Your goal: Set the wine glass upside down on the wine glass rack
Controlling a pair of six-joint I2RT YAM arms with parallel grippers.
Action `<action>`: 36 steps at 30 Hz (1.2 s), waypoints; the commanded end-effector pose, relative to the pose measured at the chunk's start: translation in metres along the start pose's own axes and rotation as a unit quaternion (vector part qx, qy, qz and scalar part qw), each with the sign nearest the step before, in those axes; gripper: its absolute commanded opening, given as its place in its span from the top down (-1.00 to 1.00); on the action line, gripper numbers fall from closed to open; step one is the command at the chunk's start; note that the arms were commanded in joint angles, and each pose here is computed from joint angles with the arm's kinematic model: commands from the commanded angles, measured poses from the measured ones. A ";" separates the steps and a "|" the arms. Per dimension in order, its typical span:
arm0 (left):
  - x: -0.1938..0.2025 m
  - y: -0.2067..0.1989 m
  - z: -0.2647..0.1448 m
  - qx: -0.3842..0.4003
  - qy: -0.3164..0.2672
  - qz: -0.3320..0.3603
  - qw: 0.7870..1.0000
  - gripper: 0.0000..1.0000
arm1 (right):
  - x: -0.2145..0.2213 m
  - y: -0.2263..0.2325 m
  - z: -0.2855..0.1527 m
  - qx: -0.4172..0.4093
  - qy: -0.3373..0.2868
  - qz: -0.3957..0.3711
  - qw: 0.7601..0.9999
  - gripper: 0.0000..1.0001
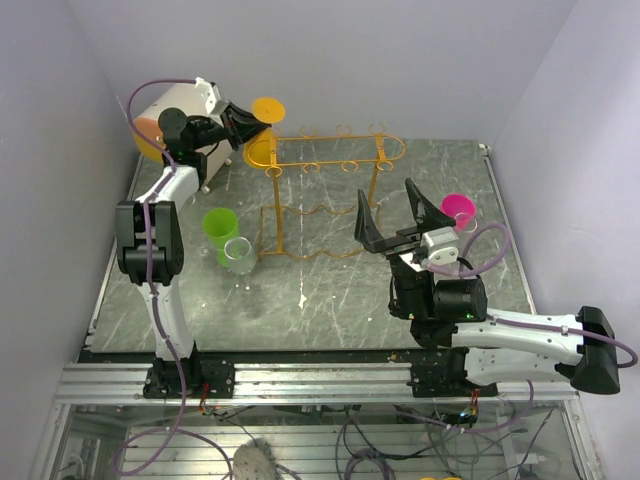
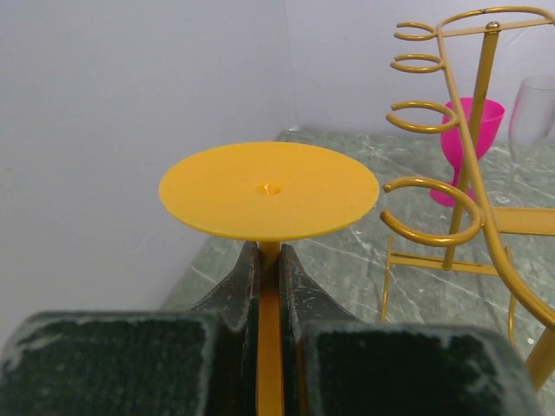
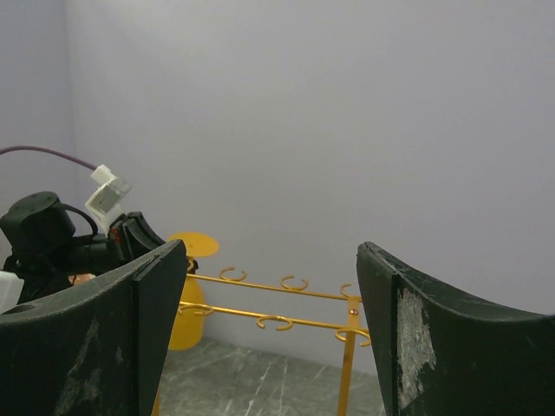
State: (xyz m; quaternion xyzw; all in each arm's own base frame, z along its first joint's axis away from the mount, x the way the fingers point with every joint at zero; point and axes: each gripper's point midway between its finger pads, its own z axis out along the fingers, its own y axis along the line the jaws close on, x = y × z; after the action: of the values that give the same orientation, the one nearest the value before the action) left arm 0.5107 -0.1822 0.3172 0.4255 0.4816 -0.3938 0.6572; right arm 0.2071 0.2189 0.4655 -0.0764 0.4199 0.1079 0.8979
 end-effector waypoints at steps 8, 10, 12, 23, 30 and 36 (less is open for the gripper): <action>-0.005 -0.021 0.006 0.043 -0.004 0.022 0.999 0.86 | 0.000 -0.008 -0.003 0.016 -0.003 -0.002 1.000 -0.58; -0.007 -0.025 0.005 0.046 -0.004 0.024 0.999 0.86 | 0.000 -0.008 -0.003 0.016 -0.003 -0.002 1.000 -0.58; -0.006 -0.029 0.004 0.049 -0.003 0.022 0.999 0.86 | 0.001 -0.007 -0.003 0.016 -0.003 -0.002 1.000 -0.58; -0.010 -0.046 -0.002 0.063 -0.002 0.023 0.998 0.86 | 0.005 -0.007 -0.004 0.017 0.002 -0.009 1.000 -0.58; -0.011 -0.055 -0.005 0.071 -0.003 0.023 0.997 0.86 | 0.013 -0.001 -0.004 0.014 0.013 -0.028 0.999 -0.58; -0.017 -0.065 -0.008 0.079 -0.003 0.024 0.997 0.86 | 0.049 0.008 0.010 0.008 0.067 -0.051 0.996 -0.61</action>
State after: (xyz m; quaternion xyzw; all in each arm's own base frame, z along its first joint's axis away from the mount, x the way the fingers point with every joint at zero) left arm 0.4652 -0.1925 0.3113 0.4501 0.4645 -0.4213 0.6357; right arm 0.2189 0.2292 0.4454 -0.0954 0.4381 0.0715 0.8910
